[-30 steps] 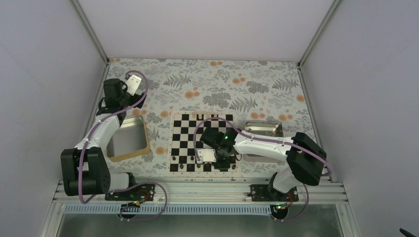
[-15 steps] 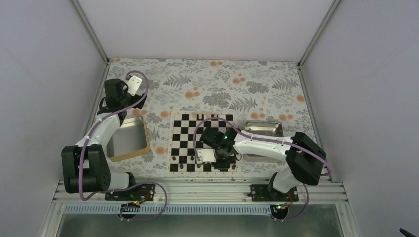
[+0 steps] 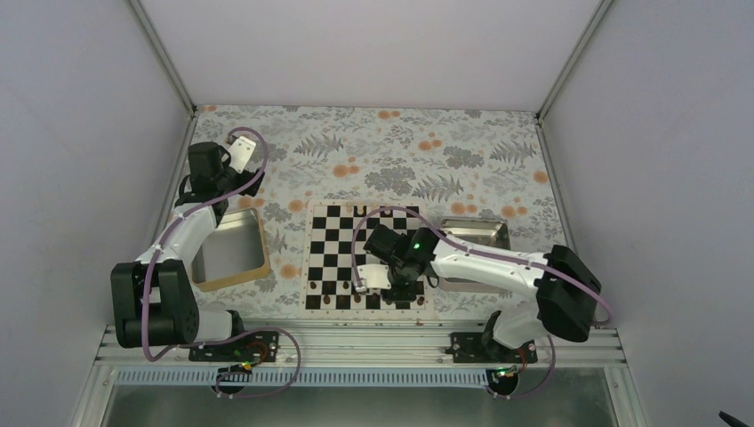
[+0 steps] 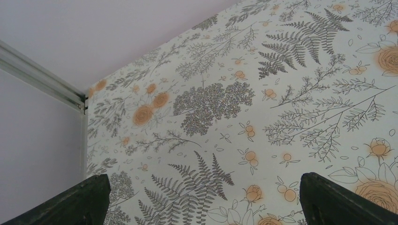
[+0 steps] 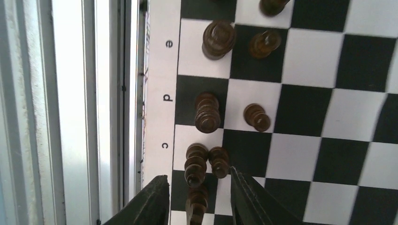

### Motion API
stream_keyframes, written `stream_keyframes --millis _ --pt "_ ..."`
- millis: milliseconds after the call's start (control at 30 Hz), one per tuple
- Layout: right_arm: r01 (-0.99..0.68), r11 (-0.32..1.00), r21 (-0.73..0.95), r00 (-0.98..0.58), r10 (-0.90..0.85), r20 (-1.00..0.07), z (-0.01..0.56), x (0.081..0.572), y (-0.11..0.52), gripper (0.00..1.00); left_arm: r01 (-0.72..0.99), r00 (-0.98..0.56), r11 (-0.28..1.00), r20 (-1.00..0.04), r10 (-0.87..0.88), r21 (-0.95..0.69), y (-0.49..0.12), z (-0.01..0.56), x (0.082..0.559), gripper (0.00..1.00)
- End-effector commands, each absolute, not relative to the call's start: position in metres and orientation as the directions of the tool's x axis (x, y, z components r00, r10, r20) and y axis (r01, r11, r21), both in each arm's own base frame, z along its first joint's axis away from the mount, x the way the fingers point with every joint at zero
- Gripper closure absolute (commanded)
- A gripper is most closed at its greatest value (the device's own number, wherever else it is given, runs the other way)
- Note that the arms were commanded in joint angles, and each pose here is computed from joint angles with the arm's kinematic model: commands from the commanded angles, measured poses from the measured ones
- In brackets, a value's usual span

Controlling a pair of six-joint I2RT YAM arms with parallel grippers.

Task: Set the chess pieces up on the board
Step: Adjust the chess piece on the chessboard.

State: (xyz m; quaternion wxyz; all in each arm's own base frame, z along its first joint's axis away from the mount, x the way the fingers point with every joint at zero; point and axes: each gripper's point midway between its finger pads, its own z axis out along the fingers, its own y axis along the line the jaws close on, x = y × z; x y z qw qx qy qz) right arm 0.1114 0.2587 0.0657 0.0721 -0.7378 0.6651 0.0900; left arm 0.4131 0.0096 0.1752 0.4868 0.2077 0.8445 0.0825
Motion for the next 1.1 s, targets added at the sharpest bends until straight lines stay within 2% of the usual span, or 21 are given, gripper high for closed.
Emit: stream_keyframes --millis 0,367,1067 --pt "-0.994 -0.104 -0.026 0.107 -0.947 -0.303 0.093 0.115 0.266 0.64 0.278 -0.418 0.897 -0.798 0.434 0.343 0.009 0.183 0.417 0.00" --pt "-0.997 -0.069 -0.026 0.073 -0.962 -0.264 0.077 0.140 0.251 0.71 0.276 -0.424 0.897 -0.793 0.437 0.346 0.010 0.180 0.417 0.00" --pt "-0.989 -0.130 0.070 0.112 -0.967 -0.227 0.047 0.139 0.255 0.74 0.281 -0.447 0.893 -0.775 0.447 0.353 0.012 0.167 0.418 0.00"
